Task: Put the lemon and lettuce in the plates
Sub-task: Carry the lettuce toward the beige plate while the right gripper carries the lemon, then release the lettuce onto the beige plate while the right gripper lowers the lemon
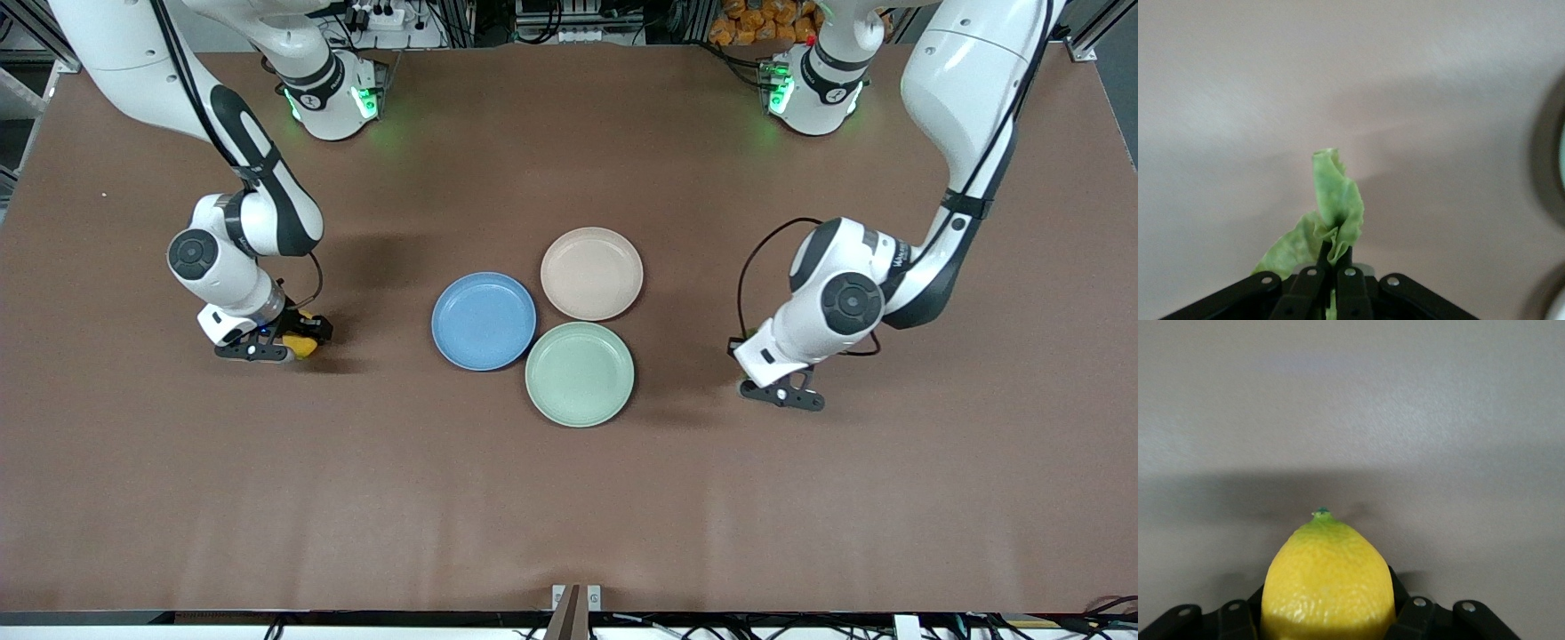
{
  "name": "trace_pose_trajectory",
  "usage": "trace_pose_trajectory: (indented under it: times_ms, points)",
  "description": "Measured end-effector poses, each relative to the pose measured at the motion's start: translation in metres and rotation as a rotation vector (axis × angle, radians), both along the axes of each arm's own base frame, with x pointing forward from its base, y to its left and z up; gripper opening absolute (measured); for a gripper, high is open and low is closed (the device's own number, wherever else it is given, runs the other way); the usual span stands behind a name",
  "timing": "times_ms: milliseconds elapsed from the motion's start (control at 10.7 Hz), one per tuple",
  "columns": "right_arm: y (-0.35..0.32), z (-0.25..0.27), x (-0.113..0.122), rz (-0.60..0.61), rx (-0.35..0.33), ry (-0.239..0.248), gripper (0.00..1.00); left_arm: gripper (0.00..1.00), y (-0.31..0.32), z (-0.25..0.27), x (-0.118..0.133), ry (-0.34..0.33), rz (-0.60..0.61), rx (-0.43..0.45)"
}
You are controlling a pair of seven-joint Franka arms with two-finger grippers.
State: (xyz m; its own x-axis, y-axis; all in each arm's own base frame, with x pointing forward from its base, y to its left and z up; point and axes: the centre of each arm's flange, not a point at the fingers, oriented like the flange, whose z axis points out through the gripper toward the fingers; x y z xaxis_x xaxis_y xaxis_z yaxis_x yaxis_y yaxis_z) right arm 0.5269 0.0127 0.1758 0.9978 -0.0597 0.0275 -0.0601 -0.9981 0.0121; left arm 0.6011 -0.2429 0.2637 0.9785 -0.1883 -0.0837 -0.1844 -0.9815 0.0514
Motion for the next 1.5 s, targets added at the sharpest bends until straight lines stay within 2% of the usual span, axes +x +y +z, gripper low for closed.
trace_pose_trajectory:
  times_ms: [281,374,655,1122,1309,1496]
  points:
    - [0.010,0.034,0.018,0.014,0.005,0.078,0.60,0.04,-0.052,0.001,-0.029,0.043,0.058,0.012]
    - [0.017,0.047,0.024,0.024,0.008,0.085,0.60,0.04,-0.071,0.000,-0.042,0.052,0.085,0.020]
    - [0.062,0.065,0.035,-0.007,0.032,0.066,0.60,0.04,-0.140,-0.004,-0.090,0.066,0.151,0.050]
    - [0.166,0.080,0.027,-0.057,0.073,0.045,0.60,0.04,-0.217,-0.020,-0.158,0.086,0.251,0.094]
    - [0.206,0.079,0.021,-0.058,0.082,0.046,0.60,0.04,-0.234,-0.025,-0.171,0.089,0.272,0.093]
    - [0.229,0.068,0.015,-0.067,0.081,0.063,0.60,0.04,-0.236,-0.029,-0.171,0.092,0.285,0.092]
